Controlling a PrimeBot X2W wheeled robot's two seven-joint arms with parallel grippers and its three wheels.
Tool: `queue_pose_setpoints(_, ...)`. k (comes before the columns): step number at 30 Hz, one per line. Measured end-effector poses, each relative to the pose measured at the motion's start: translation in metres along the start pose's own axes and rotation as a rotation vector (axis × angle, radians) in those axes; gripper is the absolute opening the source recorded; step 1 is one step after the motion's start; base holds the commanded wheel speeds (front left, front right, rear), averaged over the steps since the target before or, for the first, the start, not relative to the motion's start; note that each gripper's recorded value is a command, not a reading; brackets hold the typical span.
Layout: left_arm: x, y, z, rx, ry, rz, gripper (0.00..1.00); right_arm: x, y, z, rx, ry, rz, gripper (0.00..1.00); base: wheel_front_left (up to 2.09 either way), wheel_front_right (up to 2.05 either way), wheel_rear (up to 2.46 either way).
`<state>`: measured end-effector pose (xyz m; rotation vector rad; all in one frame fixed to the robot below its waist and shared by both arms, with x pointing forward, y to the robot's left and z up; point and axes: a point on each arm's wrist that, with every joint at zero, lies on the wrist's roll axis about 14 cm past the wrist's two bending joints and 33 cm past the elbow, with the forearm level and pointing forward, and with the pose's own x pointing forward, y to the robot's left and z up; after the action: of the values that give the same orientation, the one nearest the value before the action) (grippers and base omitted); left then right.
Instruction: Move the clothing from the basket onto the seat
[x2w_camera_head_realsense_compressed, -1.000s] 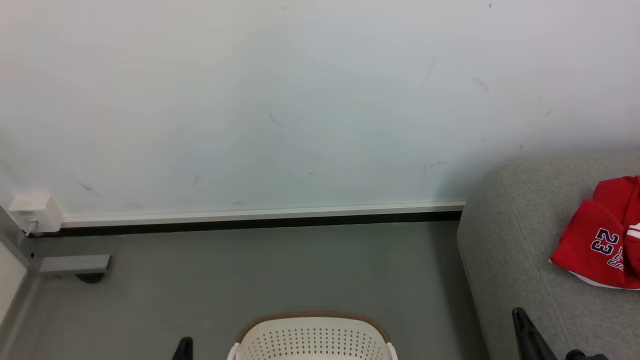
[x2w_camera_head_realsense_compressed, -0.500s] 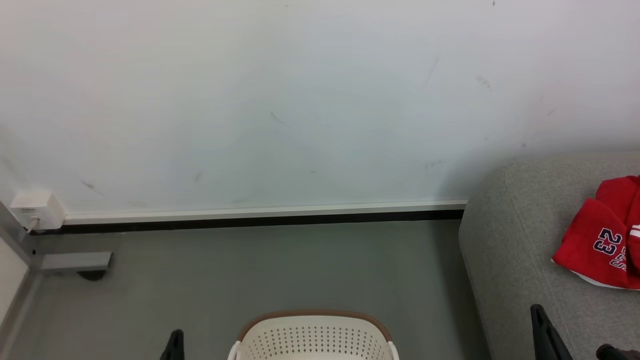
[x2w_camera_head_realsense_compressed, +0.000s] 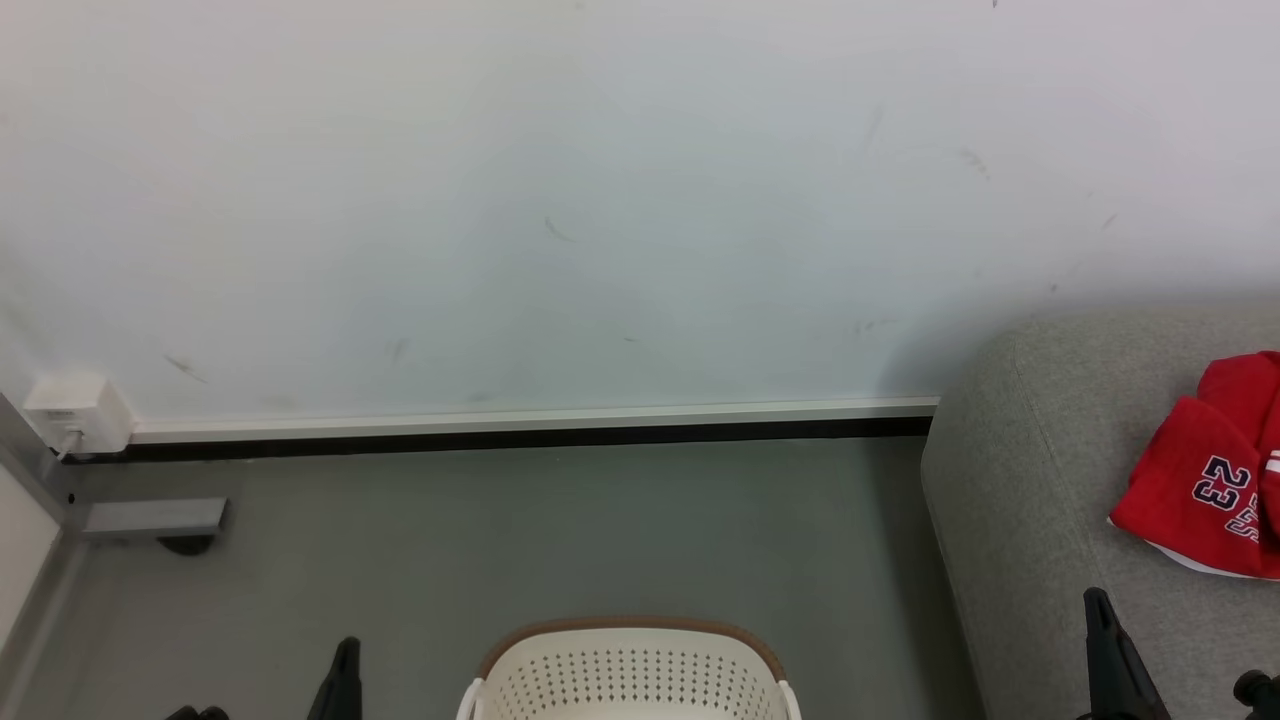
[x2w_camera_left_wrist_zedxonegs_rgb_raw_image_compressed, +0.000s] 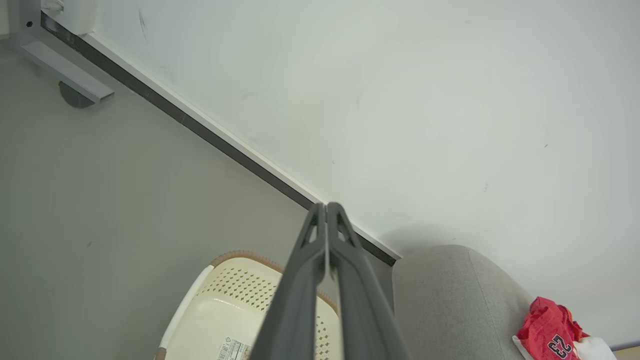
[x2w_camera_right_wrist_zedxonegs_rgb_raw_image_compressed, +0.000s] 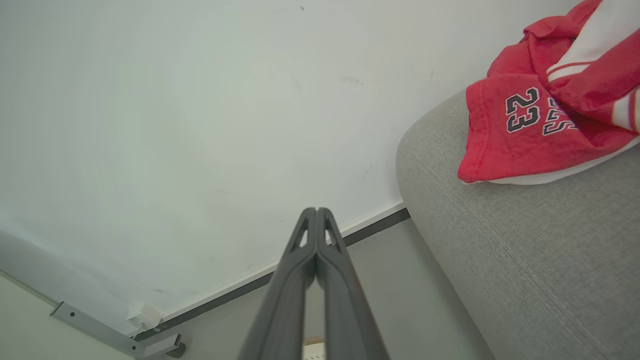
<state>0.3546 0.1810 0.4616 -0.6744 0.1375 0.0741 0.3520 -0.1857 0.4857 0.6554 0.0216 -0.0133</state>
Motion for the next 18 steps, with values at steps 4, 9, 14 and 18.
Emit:
queue_pose_setpoints(4,0.002,-0.0009,0.0015,-0.058,0.003,-0.002,0.0,0.0017,-0.001,0.0013,0.057,0.0,-0.007,0.0,0.0,0.0,0.0)
queue_pose_setpoints(9,0.0041,-0.0006,0.0041,-0.127,0.004,-0.001,0.0,0.004,-0.002,0.0028,0.127,0.0,-0.014,0.0,0.0,0.0,0.0)
queue_pose_setpoints(14,0.0066,-0.0015,0.0069,-0.189,0.004,-0.004,0.0,0.0076,-0.0017,0.0059,0.193,-0.005,-0.016,0.0,0.0,0.0,0.0)
queue_pose_setpoints(18,0.0082,-0.002,0.009,-0.234,0.003,-0.007,0.0,0.0083,-0.0033,0.0061,0.241,-0.003,-0.022,0.0,0.0,0.0,0.0)
